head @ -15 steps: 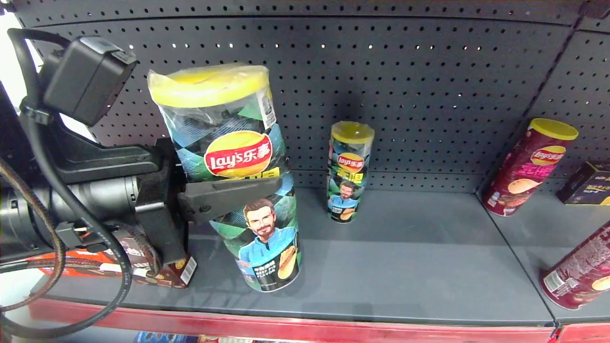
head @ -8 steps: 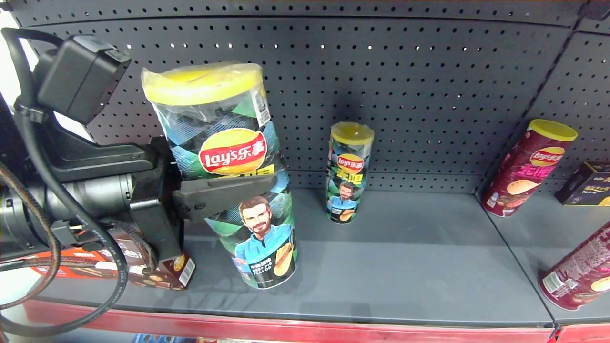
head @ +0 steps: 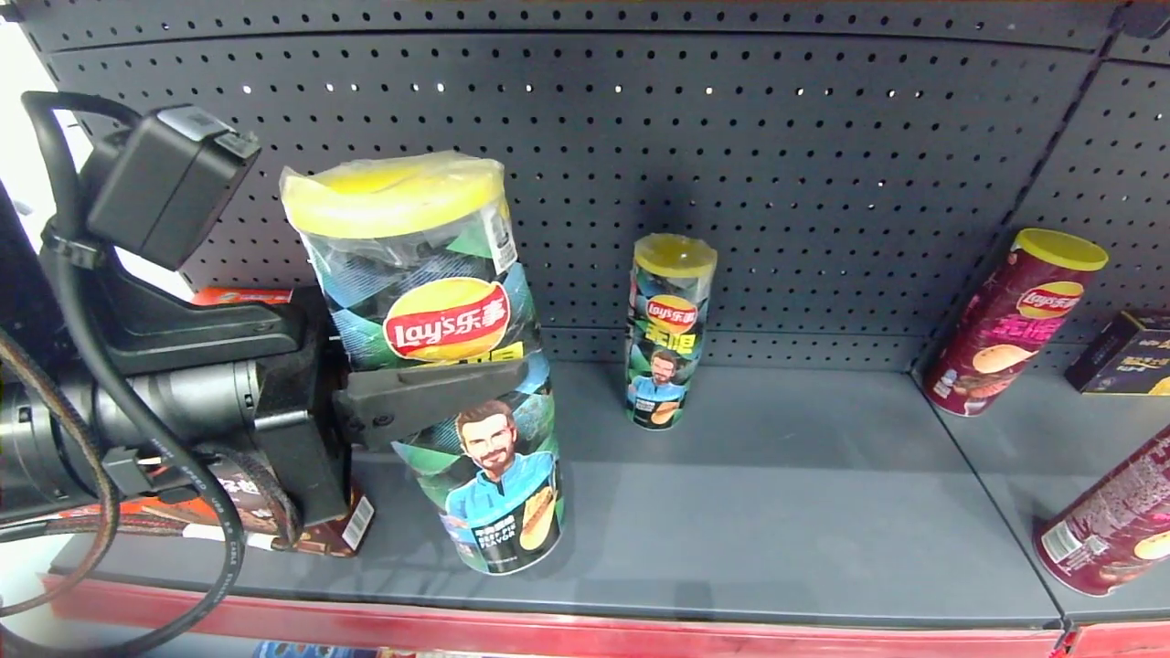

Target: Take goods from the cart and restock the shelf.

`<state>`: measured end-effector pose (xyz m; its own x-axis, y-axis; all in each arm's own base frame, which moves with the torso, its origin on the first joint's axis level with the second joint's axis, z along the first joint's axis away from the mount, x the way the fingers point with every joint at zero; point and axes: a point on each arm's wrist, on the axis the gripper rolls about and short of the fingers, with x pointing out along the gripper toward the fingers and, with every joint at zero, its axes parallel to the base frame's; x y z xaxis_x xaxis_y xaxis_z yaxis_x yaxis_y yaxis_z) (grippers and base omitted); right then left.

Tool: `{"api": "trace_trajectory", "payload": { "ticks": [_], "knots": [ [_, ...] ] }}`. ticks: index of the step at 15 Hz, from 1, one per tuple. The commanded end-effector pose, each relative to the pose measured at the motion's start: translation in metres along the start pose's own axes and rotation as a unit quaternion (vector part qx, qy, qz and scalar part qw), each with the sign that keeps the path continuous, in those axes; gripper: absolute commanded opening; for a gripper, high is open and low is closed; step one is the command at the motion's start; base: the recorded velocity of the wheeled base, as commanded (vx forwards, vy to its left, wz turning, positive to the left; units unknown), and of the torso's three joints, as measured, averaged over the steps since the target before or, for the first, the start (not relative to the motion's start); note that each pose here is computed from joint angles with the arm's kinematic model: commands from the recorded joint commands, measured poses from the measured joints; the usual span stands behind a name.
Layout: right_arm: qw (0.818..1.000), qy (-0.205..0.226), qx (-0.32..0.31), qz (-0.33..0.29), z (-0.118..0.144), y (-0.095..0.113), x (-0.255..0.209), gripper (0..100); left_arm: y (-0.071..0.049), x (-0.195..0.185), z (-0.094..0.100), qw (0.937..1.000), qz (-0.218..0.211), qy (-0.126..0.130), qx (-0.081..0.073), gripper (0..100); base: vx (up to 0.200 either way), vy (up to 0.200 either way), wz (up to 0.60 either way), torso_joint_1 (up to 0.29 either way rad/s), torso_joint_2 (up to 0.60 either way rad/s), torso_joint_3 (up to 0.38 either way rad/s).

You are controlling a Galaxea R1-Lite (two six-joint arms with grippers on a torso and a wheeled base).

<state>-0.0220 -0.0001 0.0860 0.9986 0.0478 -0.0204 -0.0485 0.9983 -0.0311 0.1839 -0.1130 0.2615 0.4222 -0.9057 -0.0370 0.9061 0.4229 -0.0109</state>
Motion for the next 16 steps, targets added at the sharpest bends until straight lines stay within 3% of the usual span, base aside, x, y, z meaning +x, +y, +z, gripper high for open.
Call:
{"api": "trace_trajectory", "payload": {
  "ticks": [1, 2, 4, 8, 11, 16],
  "knots": [
    [0.996, -0.013, 0.069, 0.055, 0.09, -0.002, 0.006, 100, -0.002, -0.003, 0.001, 1.0, 0.001, -0.003, 0.002, 0, 0.0, 0.0, 0.0, 0.0, 0.0, 0.0],
    [0.992, 0.012, 0.081, 0.094, 0.11, -0.001, 0.02, 100, -0.001, -0.003, 0.0, 1.0, 0.004, -0.001, -0.001, 0, 0.0, 0.0, 0.0, 0.0, 0.0, 0.0],
    [0.982, 0.031, 0.01, 0.184, 0.113, 0.003, 0.036, 100, -0.001, -0.004, -0.002, 0.9999, 0.016, -0.002, -0.001, 0, 0.0, 0.0, 0.0, 0.0, 0.0, 0.0],
    [0.969, 0.039, -0.006, 0.243, 0.139, 0.017, 0.078, 100, -0.002, -0.008, -0.001, 0.9996, 0.026, -0.007, -0.004, 0, 0.0, 0.0, 0.0, 0.0, 0.0, 0.0],
    [0.947, 0.035, -0.01, 0.319, 0.16, 0.046, 0.115, 100, 0.001, -0.01, -0.003, 0.9995, 0.031, -0.005, -0.005, 0, 0.0, 0.0, 0.0, 0.0, 0.0, 0.0],
    [0.939, 0.057, -0.015, 0.339, 0.169, 0.084, 0.163, 100, 0.002, -0.01, -0.004, 0.9995, 0.032, -0.002, -0.008, 0, 0.0, 0.0, 0.0, 0.0, 0.0, 0.0]
  ]
}}
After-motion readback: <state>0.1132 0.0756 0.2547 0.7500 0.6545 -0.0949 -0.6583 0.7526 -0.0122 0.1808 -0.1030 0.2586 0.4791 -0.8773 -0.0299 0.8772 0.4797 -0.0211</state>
